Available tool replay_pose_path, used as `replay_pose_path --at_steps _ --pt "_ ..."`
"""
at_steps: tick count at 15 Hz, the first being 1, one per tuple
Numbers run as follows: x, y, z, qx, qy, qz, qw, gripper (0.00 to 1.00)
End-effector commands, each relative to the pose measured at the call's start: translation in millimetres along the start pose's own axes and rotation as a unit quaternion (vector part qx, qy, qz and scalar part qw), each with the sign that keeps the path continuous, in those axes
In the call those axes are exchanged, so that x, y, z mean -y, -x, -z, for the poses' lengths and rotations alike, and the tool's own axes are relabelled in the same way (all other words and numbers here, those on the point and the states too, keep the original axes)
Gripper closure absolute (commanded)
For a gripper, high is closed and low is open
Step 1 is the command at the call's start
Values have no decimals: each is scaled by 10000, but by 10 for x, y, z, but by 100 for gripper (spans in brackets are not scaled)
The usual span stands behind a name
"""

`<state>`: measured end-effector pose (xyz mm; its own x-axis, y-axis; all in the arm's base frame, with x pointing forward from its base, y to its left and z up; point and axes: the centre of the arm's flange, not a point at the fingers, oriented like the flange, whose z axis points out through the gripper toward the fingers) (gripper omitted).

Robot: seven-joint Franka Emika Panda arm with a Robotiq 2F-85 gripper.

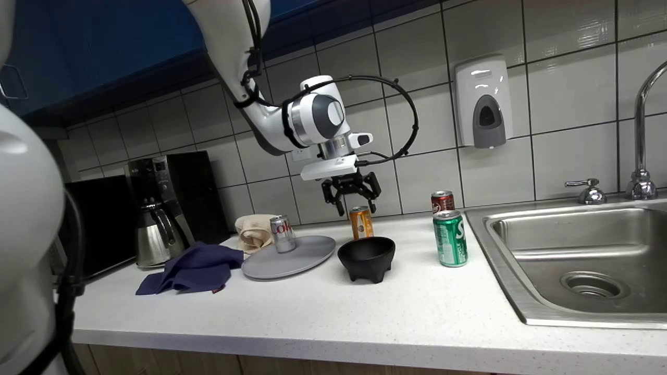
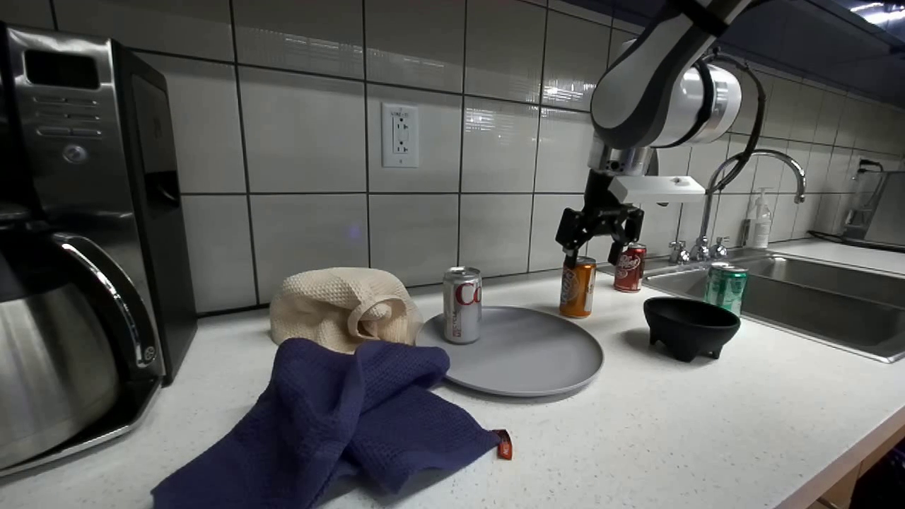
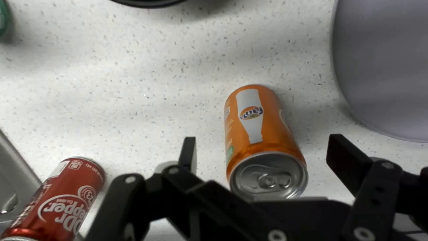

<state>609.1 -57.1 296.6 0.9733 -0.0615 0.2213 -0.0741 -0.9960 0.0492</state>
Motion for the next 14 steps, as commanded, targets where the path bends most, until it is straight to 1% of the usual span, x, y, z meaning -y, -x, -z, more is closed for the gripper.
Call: replay_pose_path --at_steps 1,9,10,11,14 --pt "-63 -184 -59 64 -71 142 9999 0" --pt "40 -250 -125 62 -207 350 9992 0" --pt "43 -251 -124 49 -212 347 9992 25" --pt "48 -250 -117 41 -208 353 9992 26" --pt "49 -244 -86 9 -174 336 9993 51"
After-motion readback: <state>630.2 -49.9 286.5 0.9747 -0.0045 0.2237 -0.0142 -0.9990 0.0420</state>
